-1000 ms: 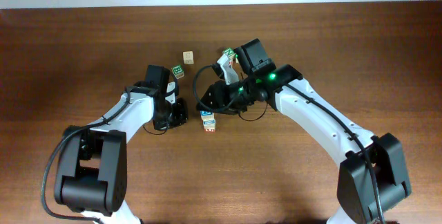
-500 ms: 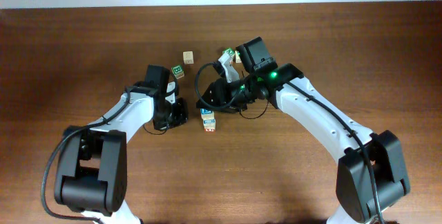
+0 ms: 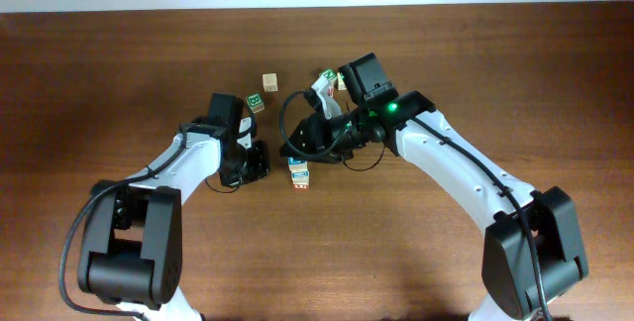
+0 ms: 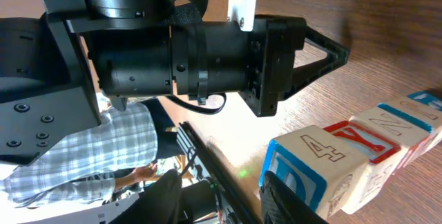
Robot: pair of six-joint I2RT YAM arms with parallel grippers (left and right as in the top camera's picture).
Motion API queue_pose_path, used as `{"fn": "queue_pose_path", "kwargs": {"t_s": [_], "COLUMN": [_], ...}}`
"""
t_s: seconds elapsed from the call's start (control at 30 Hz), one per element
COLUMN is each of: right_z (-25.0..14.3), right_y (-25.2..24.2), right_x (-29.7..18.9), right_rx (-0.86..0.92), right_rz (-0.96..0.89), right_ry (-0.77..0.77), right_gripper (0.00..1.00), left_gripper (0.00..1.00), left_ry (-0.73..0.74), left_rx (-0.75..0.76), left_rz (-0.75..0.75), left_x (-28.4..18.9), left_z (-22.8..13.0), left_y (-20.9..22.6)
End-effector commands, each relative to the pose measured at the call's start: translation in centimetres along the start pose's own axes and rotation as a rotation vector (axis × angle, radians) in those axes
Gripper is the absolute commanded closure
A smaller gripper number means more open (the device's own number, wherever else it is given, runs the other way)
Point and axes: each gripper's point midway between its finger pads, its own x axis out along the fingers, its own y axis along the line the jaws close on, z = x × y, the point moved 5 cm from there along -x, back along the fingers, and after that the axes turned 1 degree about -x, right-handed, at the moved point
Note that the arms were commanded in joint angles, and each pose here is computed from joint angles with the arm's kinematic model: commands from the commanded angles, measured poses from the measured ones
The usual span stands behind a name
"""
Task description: Rotate 5 blocks
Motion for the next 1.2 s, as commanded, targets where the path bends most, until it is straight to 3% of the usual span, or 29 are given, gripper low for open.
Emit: {"fn": "queue_pose_path", "kwargs": {"t_s": [0.0, 0.1, 0.23, 0.43, 0.57, 0.6, 0.63, 0.67, 0.7, 0.83, 0.87, 0.93, 1.17], "right_z": [0.8, 1.2, 1.7, 0.2, -2.6, -3.3, -4.6, -5.5, -6.3, -10.2, -11.5, -14.0, -19.1], "right_y": [1.0, 3.2, 4.9, 4.6, 4.5, 4.7, 5.3, 5.8, 6.2, 7.6, 7.9, 8.7, 10.0], "right_x": [-0.3, -1.5, -5.7, -15.4, -19.1, -19.8, -20.9, -21.7, -22.4, -25.7, -26.5, -27.6, -29.0], "right_rx": [-0.021, -0.124, -0.213, -0.224, -0.205, -0.205, -0.209, -0.216, -0.213, -0.173, -0.16, -0.173, -0.21], "right_rz": [0.052, 0.118, 0.047, -0.439, -0.68, -0.708, -0.744, -0.761, -0.776, -0.867, -0.882, -0.89, -0.852], "right_ry": [0.006, 0.005, -0.063, -0.225, -0.271, -0.28, -0.302, -0.321, -0.346, -0.469, -0.499, -0.531, -0.583], "right_gripper": [0.62, 0.62, 0.62, 0.62, 0.55, 0.54, 0.51, 0.48, 0.45, 0.37, 0.31, 0.02, 0.02], "left_gripper": [1.0, 1.0, 1.0, 1.0, 0.83, 0.77, 0.58, 0.18, 0.01, 0.01, 0.01, 0.01, 0.01], "left_ry": [0.003, -0.002, -0.072, -0.264, -0.409, -0.431, -0.473, -0.491, -0.507, -0.551, -0.553, -0.552, -0.552], "left_rx": [-0.014, 0.008, 0.017, 0.087, 0.187, 0.203, 0.223, 0.227, 0.23, 0.238, 0.238, 0.238, 0.238], "left_rz": [0.008, 0.009, 0.091, 0.236, 0.225, 0.223, 0.223, 0.221, 0.218, 0.21, 0.21, 0.21, 0.21], "left_x": [0.1, -0.7, -5.4, -16.0, -21.9, -22.6, -24.2, -24.8, -25.4, -26.7, -26.8, -26.7, -26.7], "left_z": [0.0, 0.4, 2.4, 4.2, 3.5, 3.2, 2.4, 2.0, 1.6, 0.9, 0.9, 0.9, 0.9], "left_y": [0.1, 0.2, 1.3, 3.1, 1.7, 1.4, 1.1, 0.9, 0.8, 0.5, 0.4, 0.4, 0.4]}}
